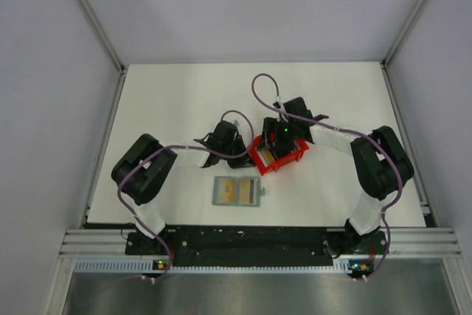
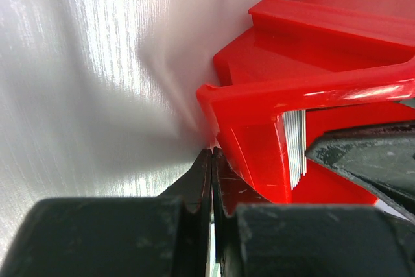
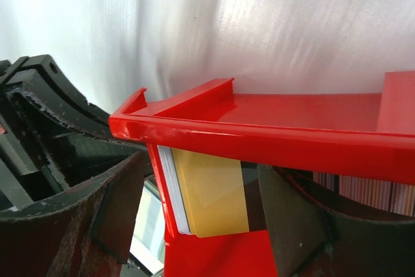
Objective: Put the credit cards into the card holder
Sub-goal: Pick up the credit card from the storage box.
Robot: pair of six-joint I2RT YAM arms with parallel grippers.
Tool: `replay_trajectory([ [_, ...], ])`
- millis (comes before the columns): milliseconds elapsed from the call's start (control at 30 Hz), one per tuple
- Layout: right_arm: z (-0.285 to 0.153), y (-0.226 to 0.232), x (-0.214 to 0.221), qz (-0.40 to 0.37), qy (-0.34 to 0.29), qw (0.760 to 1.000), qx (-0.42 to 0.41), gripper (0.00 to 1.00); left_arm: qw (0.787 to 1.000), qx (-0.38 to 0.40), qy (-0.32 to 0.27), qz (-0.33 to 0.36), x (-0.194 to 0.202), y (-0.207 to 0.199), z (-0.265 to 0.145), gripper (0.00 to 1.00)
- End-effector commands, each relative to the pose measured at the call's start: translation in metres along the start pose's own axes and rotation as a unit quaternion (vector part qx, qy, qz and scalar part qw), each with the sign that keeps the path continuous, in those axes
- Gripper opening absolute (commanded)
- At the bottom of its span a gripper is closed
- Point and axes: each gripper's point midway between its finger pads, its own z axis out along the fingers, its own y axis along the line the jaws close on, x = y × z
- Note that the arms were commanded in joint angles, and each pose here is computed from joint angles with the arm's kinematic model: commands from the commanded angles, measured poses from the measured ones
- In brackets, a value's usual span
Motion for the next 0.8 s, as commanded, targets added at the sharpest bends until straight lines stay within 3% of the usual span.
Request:
replay_trajectory([
  [0, 0.008, 0.031, 0.056, 0.010, 0.116, 0.989, -0.090, 0.69, 0.998, 0.048, -0.026, 0.016, -0.014, -0.028, 0.004, 0.00],
  [233, -0.009, 0.042, 0.040, -0.018, 0.080, 0.993, -0.090, 0.68, 0.998, 0.046, -0.030, 0.016, -0.015, -0.028, 0.001, 0.00],
  [533, -0.061, 0.038, -0.036, -0.092, -0.083, 0.992, 0.026, 0.69, 0.998, 0.020, -0.045, 0.046, -0.017, -0.022, -0.015, 0.00],
  [767, -0.077, -0.015, -0.044, -0.088, -0.093, 0.978, 0.162, 0.70, 0.997, 0.019, -0.048, 0.062, -0.019, -0.025, -0.020, 0.00],
])
